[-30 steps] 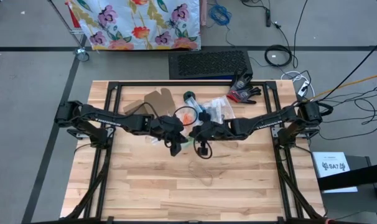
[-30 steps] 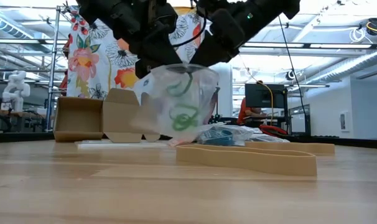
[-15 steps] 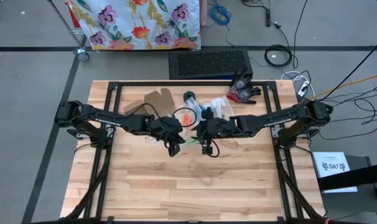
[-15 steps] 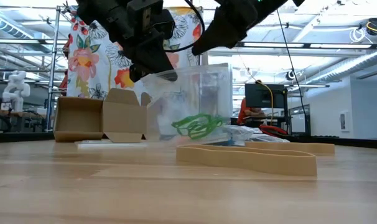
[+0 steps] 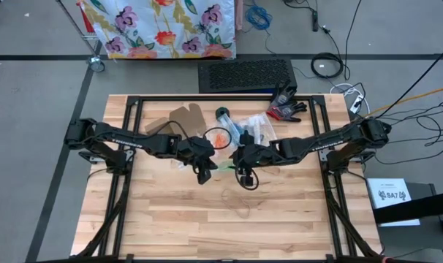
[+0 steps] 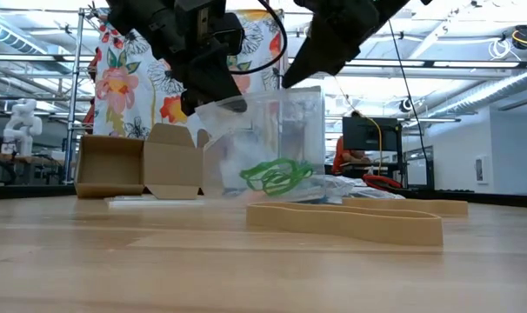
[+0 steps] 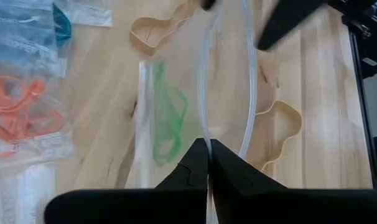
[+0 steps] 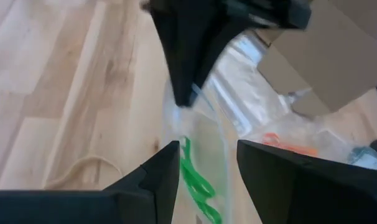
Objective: Sort rubber bands
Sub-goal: Close the transparent zip bag
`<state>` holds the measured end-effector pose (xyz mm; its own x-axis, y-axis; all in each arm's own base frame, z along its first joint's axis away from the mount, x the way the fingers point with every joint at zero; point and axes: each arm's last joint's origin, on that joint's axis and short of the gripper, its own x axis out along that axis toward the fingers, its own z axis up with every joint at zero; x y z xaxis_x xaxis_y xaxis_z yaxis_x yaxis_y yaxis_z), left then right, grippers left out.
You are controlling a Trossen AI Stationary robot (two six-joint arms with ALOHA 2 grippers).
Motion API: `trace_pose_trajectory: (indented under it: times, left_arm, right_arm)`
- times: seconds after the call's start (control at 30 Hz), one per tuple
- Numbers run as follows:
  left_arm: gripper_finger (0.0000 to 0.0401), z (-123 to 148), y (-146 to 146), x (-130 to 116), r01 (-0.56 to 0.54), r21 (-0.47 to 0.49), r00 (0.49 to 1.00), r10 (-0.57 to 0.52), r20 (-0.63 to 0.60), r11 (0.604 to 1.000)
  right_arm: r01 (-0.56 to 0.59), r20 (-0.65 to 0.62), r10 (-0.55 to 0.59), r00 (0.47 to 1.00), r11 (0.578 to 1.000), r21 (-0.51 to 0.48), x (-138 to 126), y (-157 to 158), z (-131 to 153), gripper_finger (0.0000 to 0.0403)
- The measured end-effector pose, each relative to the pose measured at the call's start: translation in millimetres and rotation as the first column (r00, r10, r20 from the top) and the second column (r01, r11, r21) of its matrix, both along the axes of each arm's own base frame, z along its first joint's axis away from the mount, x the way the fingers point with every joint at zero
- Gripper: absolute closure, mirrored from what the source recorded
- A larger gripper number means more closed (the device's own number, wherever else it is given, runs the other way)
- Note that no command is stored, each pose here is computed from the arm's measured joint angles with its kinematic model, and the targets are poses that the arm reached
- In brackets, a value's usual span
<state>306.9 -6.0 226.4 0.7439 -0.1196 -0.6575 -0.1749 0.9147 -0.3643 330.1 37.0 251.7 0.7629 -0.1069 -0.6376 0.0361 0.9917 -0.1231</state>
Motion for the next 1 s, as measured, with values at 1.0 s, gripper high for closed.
trace_pose_trajectory:
  times: [1.0]
  left_arm:
    - [0.0365, 6.2, 5.4, 5.3, -0.032, 0.124, 0.996, 0.021, 0.092, 0.992]
  right_arm:
    - [-0.050, -0.021, 0.048, 0.999, 0.992, -0.112, 26.1, 21.5, -41.1, 0.0399]
